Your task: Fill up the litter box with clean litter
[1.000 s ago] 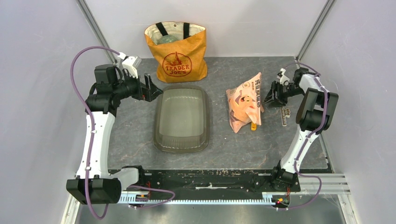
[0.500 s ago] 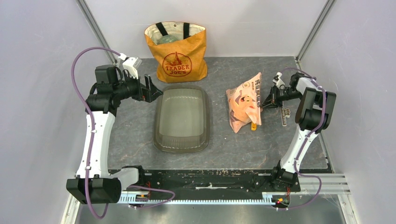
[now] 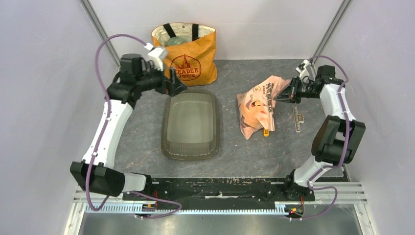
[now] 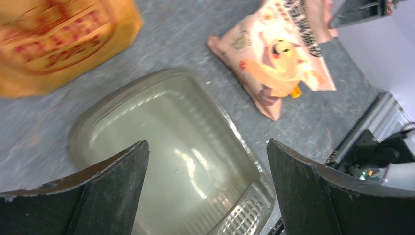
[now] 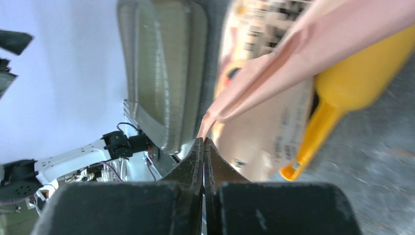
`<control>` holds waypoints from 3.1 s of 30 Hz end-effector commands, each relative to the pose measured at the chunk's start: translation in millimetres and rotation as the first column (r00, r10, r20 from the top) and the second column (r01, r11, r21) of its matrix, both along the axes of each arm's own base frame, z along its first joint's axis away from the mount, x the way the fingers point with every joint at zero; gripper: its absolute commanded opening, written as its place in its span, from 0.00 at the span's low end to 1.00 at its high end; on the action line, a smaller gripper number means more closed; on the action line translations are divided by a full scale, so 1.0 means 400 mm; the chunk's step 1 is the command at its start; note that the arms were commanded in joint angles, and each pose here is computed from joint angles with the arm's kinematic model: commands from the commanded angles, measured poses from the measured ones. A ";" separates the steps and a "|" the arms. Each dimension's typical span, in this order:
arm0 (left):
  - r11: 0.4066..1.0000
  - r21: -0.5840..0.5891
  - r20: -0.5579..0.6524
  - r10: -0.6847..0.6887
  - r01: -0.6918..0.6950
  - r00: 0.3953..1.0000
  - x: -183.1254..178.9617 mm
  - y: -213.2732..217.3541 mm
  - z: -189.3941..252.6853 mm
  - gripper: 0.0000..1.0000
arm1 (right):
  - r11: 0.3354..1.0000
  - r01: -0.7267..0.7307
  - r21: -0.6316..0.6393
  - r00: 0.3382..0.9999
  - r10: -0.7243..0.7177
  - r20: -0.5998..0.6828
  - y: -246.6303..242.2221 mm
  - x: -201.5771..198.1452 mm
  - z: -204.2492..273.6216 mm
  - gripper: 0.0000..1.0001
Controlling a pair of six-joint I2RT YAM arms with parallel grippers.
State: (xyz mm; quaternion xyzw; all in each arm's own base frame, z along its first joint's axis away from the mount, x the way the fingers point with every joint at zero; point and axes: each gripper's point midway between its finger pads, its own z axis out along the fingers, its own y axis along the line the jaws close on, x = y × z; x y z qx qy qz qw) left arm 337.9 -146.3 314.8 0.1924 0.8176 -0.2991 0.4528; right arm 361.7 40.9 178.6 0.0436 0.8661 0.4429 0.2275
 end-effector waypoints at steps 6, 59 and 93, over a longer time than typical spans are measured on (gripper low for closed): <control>0.963 -0.056 0.147 -0.254 0.265 0.956 0.002 -0.411 0.051 0.97 | 0.983 -0.032 0.182 0.992 0.009 0.124 0.114 0.021 0.153 0.00; 0.943 -0.209 0.328 -0.183 0.260 0.927 0.020 -0.969 -0.141 0.02 | 0.966 -0.118 0.229 0.925 0.022 0.380 0.091 -0.023 0.377 0.46; 0.540 -0.056 0.288 -0.797 0.840 0.531 -0.056 -0.868 -0.012 0.02 | 0.699 -0.128 -0.703 0.499 0.658 0.564 -0.030 0.075 0.254 0.97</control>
